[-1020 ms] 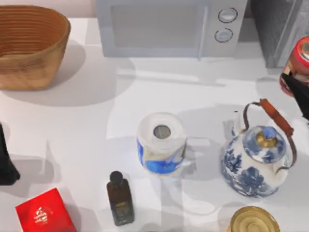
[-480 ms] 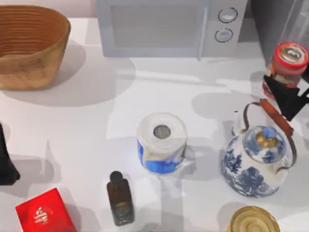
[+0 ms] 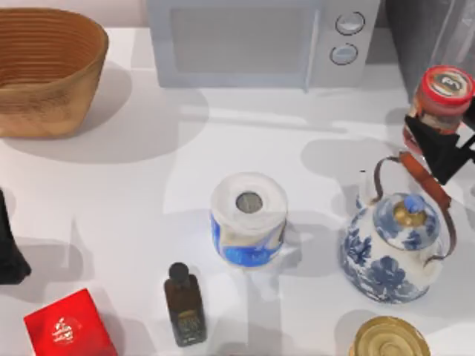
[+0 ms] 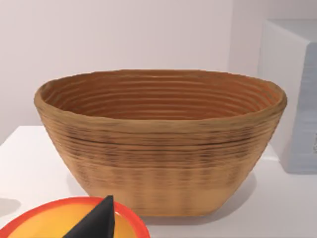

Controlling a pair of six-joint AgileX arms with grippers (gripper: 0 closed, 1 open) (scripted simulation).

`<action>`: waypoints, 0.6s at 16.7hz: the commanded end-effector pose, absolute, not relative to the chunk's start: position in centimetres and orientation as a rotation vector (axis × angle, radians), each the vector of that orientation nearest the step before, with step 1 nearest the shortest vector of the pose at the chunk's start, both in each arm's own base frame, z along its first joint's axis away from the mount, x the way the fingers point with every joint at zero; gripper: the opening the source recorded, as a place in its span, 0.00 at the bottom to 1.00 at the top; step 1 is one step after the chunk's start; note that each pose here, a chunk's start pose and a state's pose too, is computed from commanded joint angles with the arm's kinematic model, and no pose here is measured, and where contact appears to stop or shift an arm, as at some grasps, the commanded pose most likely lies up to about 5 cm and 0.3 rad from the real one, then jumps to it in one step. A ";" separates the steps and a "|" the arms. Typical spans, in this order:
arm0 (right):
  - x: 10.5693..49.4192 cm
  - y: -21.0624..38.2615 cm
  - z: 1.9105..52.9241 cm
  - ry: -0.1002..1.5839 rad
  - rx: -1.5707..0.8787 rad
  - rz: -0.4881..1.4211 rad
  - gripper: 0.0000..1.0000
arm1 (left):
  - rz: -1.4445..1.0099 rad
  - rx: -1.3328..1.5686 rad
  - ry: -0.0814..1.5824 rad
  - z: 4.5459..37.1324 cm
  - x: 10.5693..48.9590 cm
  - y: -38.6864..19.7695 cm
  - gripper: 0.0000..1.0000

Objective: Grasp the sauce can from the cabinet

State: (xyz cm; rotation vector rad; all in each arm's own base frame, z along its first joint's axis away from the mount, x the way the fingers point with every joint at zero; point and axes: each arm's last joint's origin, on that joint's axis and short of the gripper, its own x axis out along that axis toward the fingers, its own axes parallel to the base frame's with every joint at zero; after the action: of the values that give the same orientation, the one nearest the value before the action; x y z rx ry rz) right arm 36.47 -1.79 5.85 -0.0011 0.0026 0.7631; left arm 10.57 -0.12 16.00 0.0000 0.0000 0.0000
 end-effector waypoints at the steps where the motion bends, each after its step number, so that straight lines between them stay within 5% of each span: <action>1: 36.5 -1.8 5.9 0.003 -0.001 0.763 0.30 | 0.000 0.000 0.000 16.0 10.6 -0.1 1.00; 10: 36.5 -1.8 5.9 0.003 -0.001 0.763 0.98 | 0.000 0.000 0.000 16.0 10.6 -0.1 1.00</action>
State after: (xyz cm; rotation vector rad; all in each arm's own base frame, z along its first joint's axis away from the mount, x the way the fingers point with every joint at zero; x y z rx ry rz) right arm 36.47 -1.79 5.85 -0.0011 0.0026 0.7631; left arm 10.57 -0.12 16.00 0.0000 0.0000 0.0000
